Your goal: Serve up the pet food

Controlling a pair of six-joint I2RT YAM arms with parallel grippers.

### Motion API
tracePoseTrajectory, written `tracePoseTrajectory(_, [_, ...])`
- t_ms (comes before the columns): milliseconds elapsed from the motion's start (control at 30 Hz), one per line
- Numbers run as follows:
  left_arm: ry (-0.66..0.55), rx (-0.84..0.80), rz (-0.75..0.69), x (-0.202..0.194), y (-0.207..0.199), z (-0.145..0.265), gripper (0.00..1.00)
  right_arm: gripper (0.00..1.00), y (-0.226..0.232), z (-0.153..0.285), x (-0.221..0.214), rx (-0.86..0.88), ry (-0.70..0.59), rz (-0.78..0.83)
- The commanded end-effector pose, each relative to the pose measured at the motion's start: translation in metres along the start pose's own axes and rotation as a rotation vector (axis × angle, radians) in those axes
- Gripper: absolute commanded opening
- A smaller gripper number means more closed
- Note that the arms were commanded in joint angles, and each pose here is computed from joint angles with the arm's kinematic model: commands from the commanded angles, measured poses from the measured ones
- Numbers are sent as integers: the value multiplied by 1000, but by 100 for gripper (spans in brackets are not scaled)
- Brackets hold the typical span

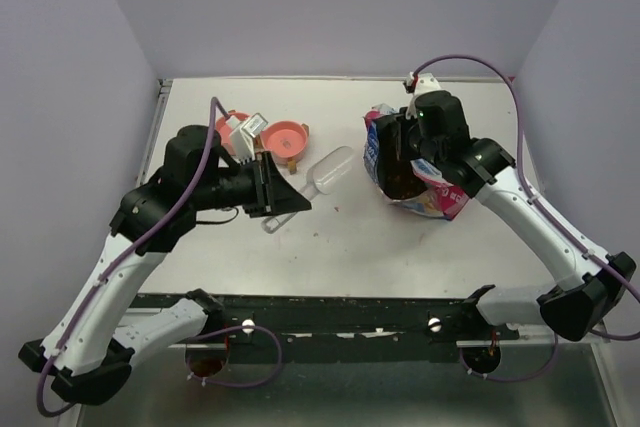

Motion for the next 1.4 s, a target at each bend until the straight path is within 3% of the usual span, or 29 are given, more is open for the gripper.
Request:
tracePoseTrajectory(0, [191, -185, 50, 6, -23, 5, 0, 1, 33, 24, 34, 121, -39, -22])
tracePoseTrajectory(233, [230, -183, 204, 16, -16, -19, 0, 1, 45, 47, 65, 150, -81, -4])
tracePoseTrajectory(600, [217, -19, 319, 47, 12, -60, 0, 1, 54, 50, 44, 371, -23, 50])
tracePoseTrajectory(767, [261, 61, 361, 43, 31, -79, 0, 1, 57, 50, 48, 382, -19, 46])
tracePoseTrajectory(933, [311, 64, 507, 39, 45, -101, 0, 1, 61, 56, 51, 390, -11, 37])
tracePoseTrajectory(1000, [325, 143, 553, 42, 50, -107, 0, 1, 62, 56, 49, 388, -3, 38])
tracePoseTrajectory(1133, [240, 322, 545, 60, 53, -112, 0, 1, 63, 58, 43, 385, 20, 49])
tracePoseTrajectory(1367, [253, 413, 623, 66, 58, -148, 0, 1, 68, 62, 44, 383, 17, 68])
Point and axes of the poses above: each gripper's point midway between its finger pads, its own z axis back along the fingers, its own y axis along the line the jaws close on, x = y × z, the point moved 9 cm from there along z, back along the fingers, and after that the axes turned 13 degrees about -z, right-handed, at the moved point
